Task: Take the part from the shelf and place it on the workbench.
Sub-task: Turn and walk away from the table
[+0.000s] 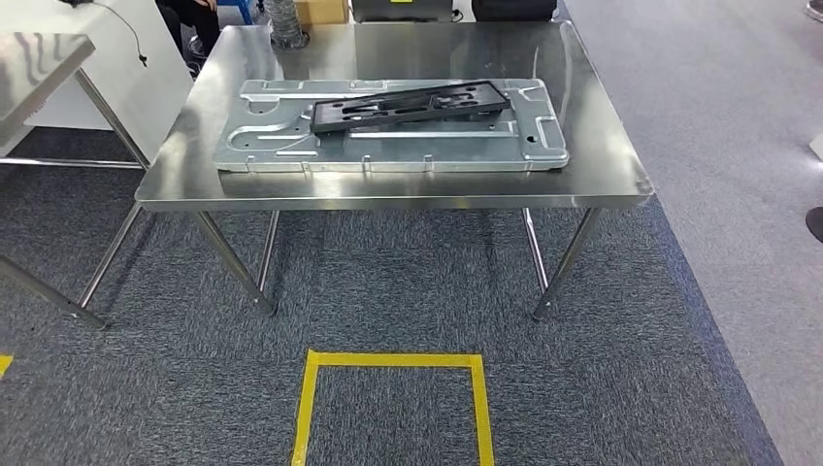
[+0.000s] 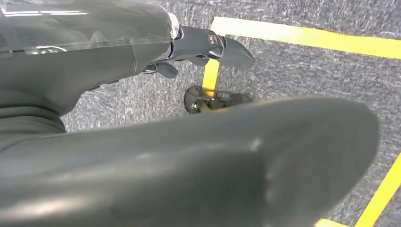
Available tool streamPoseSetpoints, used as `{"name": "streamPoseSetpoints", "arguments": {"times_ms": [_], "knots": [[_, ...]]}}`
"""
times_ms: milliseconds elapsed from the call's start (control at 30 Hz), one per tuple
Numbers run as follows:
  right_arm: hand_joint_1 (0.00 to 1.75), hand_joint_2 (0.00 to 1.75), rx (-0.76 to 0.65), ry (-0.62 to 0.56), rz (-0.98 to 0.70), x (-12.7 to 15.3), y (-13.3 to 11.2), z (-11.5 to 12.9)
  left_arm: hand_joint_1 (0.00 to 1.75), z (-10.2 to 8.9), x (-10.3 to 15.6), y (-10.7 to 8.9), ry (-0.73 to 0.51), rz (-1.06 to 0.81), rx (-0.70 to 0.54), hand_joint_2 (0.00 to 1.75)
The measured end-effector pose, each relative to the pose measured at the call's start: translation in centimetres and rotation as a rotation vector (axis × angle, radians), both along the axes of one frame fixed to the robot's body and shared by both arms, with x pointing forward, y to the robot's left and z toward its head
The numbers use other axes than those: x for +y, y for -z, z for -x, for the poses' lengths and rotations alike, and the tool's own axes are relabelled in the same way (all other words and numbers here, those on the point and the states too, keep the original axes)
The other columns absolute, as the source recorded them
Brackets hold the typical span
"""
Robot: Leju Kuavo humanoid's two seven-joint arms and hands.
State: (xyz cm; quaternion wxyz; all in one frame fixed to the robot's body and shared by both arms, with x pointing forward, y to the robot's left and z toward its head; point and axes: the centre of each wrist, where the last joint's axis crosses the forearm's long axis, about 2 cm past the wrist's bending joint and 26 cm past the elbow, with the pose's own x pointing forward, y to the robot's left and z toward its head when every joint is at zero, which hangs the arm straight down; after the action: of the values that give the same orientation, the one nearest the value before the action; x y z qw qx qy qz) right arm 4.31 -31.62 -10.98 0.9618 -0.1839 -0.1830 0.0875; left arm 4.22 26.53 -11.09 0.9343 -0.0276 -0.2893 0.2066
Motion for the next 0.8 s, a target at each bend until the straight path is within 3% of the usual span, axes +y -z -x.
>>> {"name": "streamPoseSetpoints", "arguments": {"times_ms": [800], "knots": [[0.0, 0.0, -0.001, 0.049, -0.002, -0.3, 0.1, 1.1, 0.0, 0.0, 0.2, 0.0, 0.045, 0.0, -0.019, 0.0]]}}
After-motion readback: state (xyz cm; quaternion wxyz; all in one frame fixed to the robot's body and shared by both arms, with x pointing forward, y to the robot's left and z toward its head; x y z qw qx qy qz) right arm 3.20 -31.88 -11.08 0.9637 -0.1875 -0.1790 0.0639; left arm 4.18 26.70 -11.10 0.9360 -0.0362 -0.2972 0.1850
